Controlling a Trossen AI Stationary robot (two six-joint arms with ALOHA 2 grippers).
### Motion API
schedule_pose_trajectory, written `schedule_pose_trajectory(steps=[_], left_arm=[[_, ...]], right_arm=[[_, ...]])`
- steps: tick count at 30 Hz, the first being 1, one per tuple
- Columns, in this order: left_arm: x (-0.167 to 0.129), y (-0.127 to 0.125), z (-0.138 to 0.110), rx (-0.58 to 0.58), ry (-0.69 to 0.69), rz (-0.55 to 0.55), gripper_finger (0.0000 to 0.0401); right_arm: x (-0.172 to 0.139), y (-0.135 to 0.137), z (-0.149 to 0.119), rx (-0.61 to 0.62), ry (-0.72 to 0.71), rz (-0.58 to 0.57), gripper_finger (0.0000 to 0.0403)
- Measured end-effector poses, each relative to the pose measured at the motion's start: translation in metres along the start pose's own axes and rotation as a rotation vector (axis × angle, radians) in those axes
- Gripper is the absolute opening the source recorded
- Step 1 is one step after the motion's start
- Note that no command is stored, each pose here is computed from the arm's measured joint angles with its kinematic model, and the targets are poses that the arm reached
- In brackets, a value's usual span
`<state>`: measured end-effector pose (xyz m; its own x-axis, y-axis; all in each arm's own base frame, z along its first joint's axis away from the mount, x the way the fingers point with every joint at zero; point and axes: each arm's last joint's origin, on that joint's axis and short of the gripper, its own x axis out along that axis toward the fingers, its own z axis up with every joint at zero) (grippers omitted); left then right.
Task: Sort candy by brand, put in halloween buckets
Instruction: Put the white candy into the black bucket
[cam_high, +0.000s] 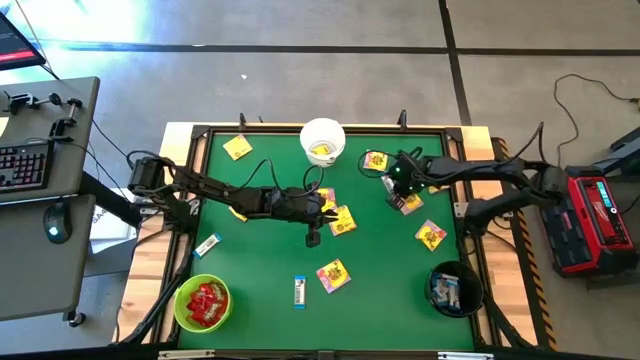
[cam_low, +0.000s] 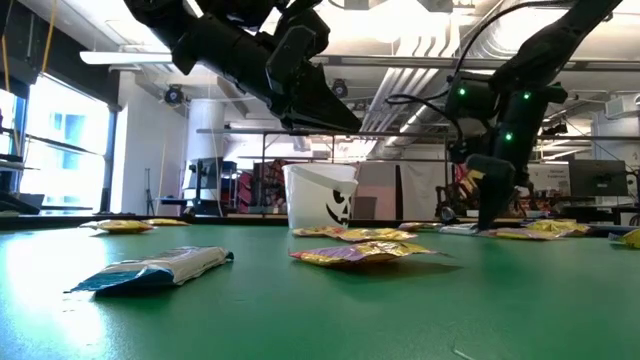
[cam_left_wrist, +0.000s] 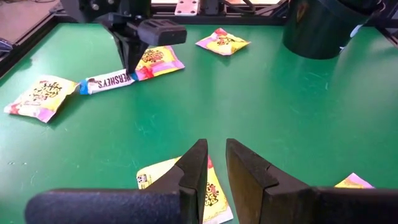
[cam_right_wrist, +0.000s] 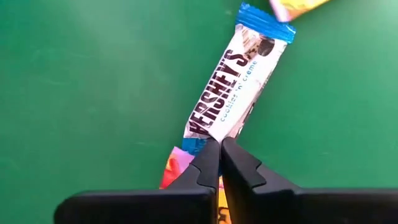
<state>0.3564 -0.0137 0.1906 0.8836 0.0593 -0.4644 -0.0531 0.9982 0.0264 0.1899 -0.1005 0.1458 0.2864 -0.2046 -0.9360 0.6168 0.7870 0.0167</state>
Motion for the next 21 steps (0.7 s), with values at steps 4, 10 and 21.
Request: schedule_pose_trajectory(steps=[4, 10, 21], left_arm=[[0.000, 0.000, 0.000, 0.001, 0.002, 0.000, 0.0049], [0.000, 0.000, -0.001, 0.001, 0.007, 0.000, 0.0049], [0.000, 0.000, -0.001, 0.001, 0.007, 0.000, 0.0049]], right_arm=[[-0.002, 0.011, -0.002, -0.031, -0.017, -0.006, 0.0001], [-0.017, 0.033, -0.007, -0.069, -0.090, -0.012, 0.0001], [-0.070, 0.074, -0.047, -0.103, -0.095, 0.077, 0.0000]])
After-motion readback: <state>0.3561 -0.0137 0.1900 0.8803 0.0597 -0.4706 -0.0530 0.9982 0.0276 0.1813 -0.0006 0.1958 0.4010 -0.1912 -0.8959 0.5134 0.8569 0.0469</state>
